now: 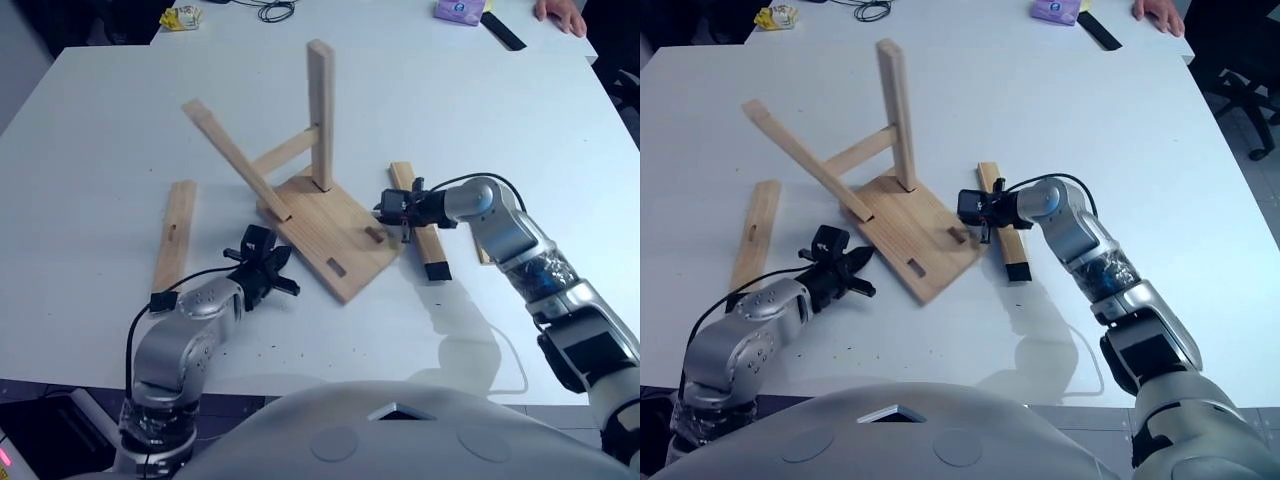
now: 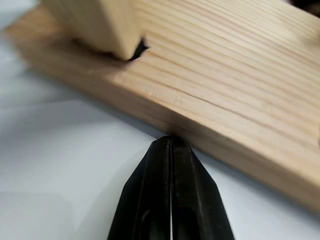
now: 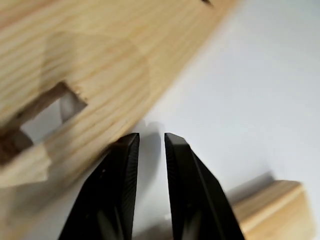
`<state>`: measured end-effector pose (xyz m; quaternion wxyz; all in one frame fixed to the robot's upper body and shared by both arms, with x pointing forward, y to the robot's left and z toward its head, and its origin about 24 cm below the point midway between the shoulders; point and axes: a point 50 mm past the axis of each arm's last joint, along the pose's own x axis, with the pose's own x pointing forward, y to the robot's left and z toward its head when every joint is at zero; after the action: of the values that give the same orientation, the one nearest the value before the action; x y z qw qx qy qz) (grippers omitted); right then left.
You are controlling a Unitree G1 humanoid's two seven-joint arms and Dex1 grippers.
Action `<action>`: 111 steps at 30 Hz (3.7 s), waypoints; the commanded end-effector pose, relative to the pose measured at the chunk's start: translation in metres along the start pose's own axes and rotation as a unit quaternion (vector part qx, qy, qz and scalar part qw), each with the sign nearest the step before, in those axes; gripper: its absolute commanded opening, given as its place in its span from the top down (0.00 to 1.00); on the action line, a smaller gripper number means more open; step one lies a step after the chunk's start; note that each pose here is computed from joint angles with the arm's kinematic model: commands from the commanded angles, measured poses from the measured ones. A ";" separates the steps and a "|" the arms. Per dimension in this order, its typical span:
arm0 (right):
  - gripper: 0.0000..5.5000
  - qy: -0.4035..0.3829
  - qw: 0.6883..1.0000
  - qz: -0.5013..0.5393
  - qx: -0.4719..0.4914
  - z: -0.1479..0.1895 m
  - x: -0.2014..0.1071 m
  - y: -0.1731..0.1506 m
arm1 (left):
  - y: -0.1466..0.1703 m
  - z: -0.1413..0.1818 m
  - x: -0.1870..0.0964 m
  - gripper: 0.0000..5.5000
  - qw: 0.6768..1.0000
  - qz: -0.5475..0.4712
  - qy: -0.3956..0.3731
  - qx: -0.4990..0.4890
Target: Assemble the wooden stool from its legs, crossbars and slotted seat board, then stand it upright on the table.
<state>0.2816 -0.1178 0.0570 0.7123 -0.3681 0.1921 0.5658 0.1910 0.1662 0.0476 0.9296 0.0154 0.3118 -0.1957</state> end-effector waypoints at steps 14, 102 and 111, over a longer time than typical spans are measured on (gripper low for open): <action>0.83 -0.066 0.983 -0.065 0.161 0.032 0.007 0.028 | 0.020 0.017 0.050 1.00 0.998 -0.060 -0.030 0.010; 0.56 -0.012 0.836 -0.396 0.380 -0.046 -0.100 0.002 | 0.006 0.011 -0.055 0.84 0.954 0.214 -0.167 -0.125; 0.56 0.042 0.821 -0.398 0.407 -0.047 -0.105 0.011 | 0.011 0.004 -0.060 0.66 0.955 0.253 -0.147 -0.047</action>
<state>0.2505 -0.2210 0.0947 0.9556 -0.1046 0.2589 0.0942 0.1536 0.1975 0.0845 0.9829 0.0112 0.1741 0.0592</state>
